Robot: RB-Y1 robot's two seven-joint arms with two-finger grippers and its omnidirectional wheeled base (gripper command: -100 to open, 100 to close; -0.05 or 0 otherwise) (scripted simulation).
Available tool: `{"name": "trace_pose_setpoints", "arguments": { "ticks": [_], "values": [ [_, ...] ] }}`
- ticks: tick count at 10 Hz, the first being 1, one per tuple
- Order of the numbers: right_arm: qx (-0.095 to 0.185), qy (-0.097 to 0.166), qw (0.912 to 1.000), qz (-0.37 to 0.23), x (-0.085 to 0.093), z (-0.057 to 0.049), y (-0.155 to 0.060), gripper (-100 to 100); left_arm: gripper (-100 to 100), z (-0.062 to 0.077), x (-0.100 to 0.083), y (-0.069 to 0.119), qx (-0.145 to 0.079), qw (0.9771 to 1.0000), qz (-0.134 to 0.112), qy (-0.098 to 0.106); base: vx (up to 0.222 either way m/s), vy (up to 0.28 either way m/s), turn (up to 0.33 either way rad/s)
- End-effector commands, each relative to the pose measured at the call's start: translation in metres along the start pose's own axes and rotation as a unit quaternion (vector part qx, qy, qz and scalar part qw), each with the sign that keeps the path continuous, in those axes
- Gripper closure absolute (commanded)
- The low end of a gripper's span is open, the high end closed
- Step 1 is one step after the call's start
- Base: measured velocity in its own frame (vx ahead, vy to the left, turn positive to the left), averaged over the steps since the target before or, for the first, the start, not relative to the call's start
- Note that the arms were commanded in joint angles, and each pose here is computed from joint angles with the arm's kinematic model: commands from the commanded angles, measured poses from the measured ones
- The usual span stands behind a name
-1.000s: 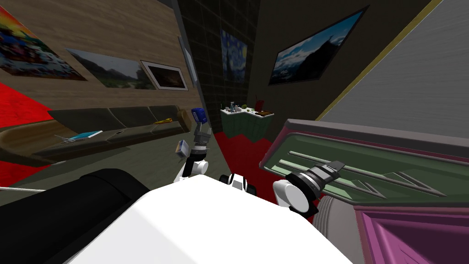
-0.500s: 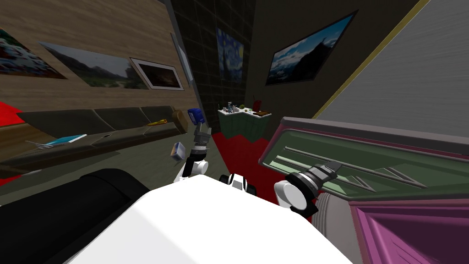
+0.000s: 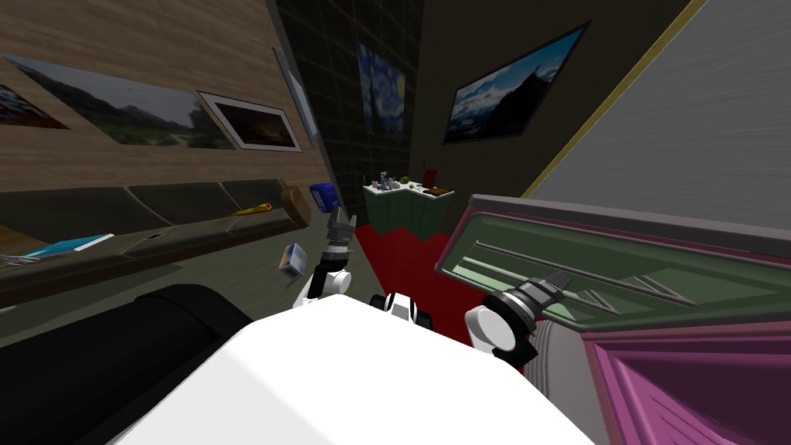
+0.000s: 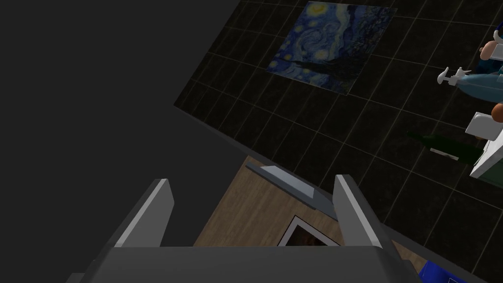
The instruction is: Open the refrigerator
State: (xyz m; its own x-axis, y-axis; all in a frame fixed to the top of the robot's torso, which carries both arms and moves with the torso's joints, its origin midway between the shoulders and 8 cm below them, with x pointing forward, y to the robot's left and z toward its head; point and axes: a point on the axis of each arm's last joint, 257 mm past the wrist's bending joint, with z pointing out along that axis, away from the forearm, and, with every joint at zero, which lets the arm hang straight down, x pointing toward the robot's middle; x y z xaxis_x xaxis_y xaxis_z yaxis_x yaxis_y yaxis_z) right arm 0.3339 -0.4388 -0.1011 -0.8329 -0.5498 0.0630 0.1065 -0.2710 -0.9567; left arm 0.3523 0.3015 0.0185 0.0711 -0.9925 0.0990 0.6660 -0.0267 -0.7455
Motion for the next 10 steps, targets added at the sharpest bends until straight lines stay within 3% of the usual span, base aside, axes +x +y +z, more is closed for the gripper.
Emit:
{"name": "trace_pose_setpoints", "arguments": {
  "ticks": [1, 7, 10],
  "values": [
    [0.001, -0.010, 0.9999, 0.012, -0.003, 0.004, 0.010, -100, 0, 0.000, 0.000, 0.000, 0.000, 1.0000, 0.000, 0.000, 0.040, 0.012, -0.117],
    [-0.001, -0.026, 0.9983, 0.051, -0.008, 0.011, 0.028, -100, 0, 0.000, 0.000, 0.000, 0.000, 1.0000, 0.000, 0.000, 0.053, 0.030, -0.074],
    [-0.008, -0.043, 0.9969, 0.066, -0.013, 0.017, 0.047, -100, 0, 0.000, 0.000, 0.000, 0.000, 1.0000, 0.000, 0.000, 0.047, 0.033, -0.105]
  ]
}}
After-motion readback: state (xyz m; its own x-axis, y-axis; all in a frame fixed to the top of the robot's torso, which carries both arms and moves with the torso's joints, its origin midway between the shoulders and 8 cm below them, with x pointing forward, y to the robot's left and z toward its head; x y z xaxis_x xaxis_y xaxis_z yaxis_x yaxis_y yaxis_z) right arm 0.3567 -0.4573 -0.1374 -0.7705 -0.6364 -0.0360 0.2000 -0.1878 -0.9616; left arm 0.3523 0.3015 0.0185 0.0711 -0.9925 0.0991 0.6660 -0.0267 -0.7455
